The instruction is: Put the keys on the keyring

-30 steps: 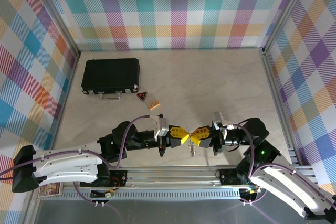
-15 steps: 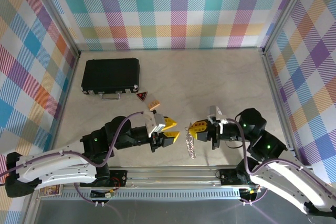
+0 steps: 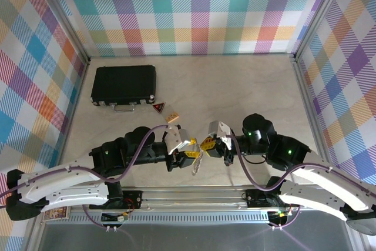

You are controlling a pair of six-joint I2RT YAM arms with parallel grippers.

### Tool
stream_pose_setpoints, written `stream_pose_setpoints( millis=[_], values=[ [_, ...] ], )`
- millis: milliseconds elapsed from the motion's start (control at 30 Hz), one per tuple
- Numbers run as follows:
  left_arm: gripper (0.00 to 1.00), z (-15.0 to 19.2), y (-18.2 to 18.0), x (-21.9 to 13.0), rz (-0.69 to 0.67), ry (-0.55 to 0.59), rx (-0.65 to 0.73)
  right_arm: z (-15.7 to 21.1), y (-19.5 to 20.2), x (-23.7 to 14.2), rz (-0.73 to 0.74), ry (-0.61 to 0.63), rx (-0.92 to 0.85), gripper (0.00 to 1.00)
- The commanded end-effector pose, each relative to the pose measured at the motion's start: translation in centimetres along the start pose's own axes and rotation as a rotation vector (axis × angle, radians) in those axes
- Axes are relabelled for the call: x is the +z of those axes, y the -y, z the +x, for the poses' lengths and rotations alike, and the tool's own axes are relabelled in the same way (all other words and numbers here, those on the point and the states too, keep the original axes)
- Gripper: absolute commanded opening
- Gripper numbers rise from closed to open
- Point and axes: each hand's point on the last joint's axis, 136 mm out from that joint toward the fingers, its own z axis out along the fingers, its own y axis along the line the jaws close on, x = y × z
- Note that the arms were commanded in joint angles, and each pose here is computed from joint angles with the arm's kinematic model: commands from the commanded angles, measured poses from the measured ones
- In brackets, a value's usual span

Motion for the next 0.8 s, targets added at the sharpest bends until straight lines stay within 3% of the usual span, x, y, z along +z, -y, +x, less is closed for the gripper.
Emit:
stream_pose_setpoints(
  millis=[0, 267, 567, 767],
  values=[
    [0.47, -0.2, -0.1, -0.8, 0.010, -0.020, 0.025, -1.1, -0.6, -0.5, -0.004, 0.004, -0.073, 0.00],
    [0.47, 0.8, -1.2, -1.8, -0.021, -0.042, 0.034, -1.0, -0.8, -0.3, -0.002, -0.008, -0.101, 0.00],
    [0.46, 0.1, 0.5, -1.8, 0.087, 0.008, 0.091, -1.0, -1.0, -0.1, -0.010, -0.009, -0.108, 0.00],
    [0.46, 0.1, 0.6, -1.0, 0.106, -0.019, 0.126, -1.1, -1.2, -0.1, -0.017, -0.005, -0.119, 0.00]
  ],
)
